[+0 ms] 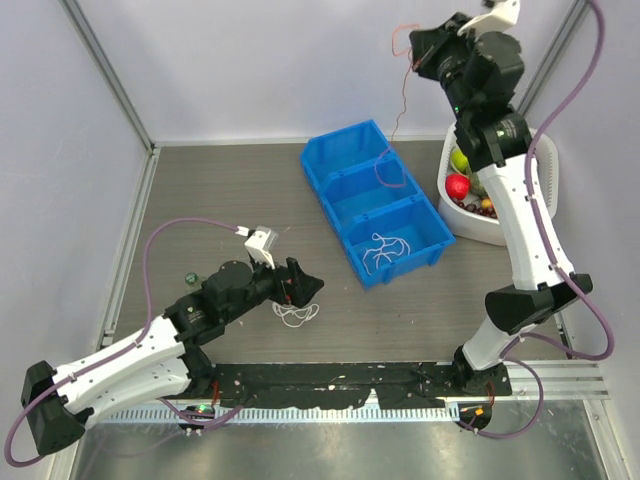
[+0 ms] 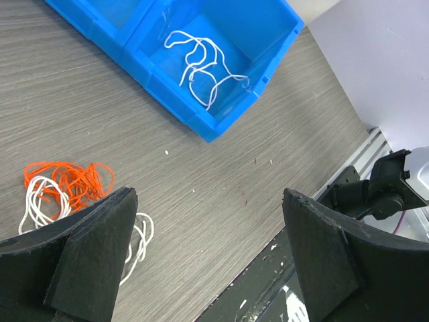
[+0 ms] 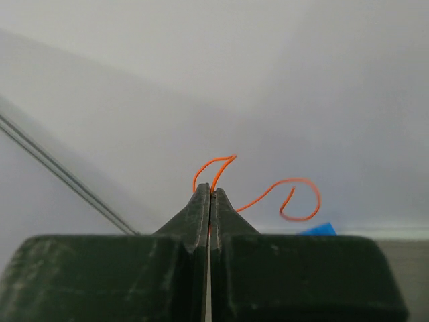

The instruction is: Untangle the cables

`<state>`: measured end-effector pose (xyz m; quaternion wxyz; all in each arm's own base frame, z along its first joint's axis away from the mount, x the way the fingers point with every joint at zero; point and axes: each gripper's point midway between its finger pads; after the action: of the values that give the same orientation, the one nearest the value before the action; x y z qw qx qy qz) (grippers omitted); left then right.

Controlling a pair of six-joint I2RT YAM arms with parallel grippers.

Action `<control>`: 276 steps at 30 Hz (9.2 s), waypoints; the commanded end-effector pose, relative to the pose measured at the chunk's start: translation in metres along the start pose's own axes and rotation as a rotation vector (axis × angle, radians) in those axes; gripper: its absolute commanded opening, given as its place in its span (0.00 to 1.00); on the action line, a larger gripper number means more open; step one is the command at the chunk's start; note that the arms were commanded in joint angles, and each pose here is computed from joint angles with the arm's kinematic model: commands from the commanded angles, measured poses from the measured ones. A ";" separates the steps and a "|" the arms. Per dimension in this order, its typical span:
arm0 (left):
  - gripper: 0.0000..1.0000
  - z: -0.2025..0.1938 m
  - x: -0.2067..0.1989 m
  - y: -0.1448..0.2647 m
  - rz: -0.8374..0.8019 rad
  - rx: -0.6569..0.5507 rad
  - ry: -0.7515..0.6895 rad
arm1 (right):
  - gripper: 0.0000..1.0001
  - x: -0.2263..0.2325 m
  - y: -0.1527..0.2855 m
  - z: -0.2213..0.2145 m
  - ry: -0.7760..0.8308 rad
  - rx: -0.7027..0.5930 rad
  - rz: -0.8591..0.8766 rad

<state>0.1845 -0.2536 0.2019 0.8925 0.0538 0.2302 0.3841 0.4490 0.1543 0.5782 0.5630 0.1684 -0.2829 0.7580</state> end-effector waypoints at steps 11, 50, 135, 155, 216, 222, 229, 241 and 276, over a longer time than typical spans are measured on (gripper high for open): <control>0.94 0.010 -0.002 0.001 -0.004 -0.021 -0.041 | 0.01 -0.091 0.048 -0.132 -0.029 0.231 -0.144; 0.72 -0.074 0.094 0.018 0.551 0.300 0.042 | 0.52 -0.055 0.289 -0.428 0.006 0.998 0.122; 0.76 0.075 -0.021 0.039 -0.052 -0.201 -0.048 | 0.01 0.039 0.308 -0.362 -0.142 0.959 0.340; 0.61 0.087 -0.077 0.019 -0.381 -0.357 -0.255 | 0.01 0.116 0.254 -0.225 -0.207 0.708 0.475; 0.49 -0.046 0.074 -0.054 0.200 -0.050 -0.116 | 0.01 0.187 0.209 0.034 -0.080 0.079 0.542; 0.81 0.029 0.003 -0.016 -0.085 -0.202 -0.165 | 0.01 0.182 0.222 0.016 -0.068 0.141 0.577; 0.91 0.100 -0.039 0.030 -0.200 -0.334 -0.170 | 0.01 0.175 0.222 -0.002 -0.063 0.191 0.563; 0.96 0.113 -0.108 0.025 -0.569 -0.310 0.076 | 0.01 0.179 0.226 0.001 -0.092 0.194 0.578; 0.00 -0.131 0.112 -0.068 0.447 0.362 0.155 | 0.01 0.049 0.256 0.124 0.107 -0.241 0.092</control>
<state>0.2393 -0.2449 0.0288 0.7478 0.2254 0.3552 0.5136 0.2015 0.1250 0.6076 0.5201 0.0669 -0.2584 0.8113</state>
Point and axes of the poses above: each gripper's point midway between its finger pads, its own y axis back along the fingers, its own x axis along the line the jaws close on, z = x × y, and after that the axes turned 10 degrees about -y, right-handed
